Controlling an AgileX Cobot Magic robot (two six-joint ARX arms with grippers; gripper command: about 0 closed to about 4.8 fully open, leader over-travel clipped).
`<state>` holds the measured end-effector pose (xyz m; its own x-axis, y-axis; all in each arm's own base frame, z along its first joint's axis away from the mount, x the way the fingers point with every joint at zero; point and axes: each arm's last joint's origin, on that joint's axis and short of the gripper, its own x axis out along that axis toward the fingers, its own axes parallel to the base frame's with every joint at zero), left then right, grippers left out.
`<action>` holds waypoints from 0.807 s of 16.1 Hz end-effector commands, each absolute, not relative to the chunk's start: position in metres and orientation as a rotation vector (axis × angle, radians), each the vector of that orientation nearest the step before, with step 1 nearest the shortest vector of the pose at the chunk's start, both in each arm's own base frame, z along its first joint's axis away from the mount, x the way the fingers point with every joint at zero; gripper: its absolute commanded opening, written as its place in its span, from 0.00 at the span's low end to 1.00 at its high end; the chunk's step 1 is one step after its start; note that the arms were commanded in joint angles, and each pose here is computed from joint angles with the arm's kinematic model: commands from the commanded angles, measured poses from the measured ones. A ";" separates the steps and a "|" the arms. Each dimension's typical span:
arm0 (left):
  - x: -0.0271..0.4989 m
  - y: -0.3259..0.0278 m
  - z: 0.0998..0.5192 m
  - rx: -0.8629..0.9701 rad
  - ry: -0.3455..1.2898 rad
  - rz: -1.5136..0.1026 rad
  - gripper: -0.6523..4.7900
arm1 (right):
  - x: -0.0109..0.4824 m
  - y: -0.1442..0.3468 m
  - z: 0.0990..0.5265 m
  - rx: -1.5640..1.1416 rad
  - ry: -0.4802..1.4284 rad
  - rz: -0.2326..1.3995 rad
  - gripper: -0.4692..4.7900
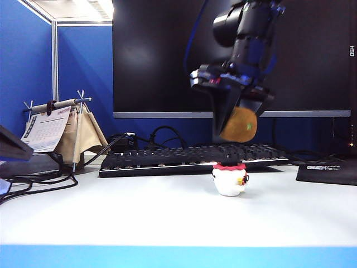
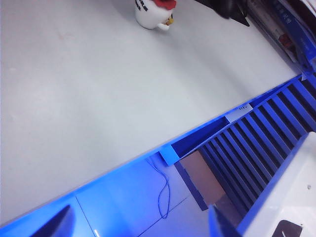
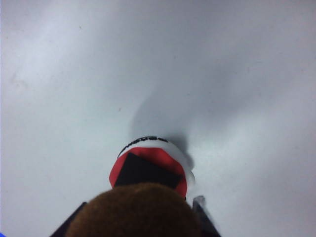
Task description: Place the kiwi on top of the doll with a flat head.
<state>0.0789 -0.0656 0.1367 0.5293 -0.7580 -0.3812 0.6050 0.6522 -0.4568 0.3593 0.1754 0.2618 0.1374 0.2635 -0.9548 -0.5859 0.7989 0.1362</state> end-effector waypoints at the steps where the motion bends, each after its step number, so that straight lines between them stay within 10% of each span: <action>1: 0.078 -0.065 0.136 -0.278 0.609 -0.833 0.77 | 0.360 0.179 0.262 -0.295 1.287 0.641 0.43; 13: 0.078 -0.066 0.136 -0.279 0.611 -0.836 0.77 | 0.366 0.186 0.238 -0.262 1.354 0.690 0.43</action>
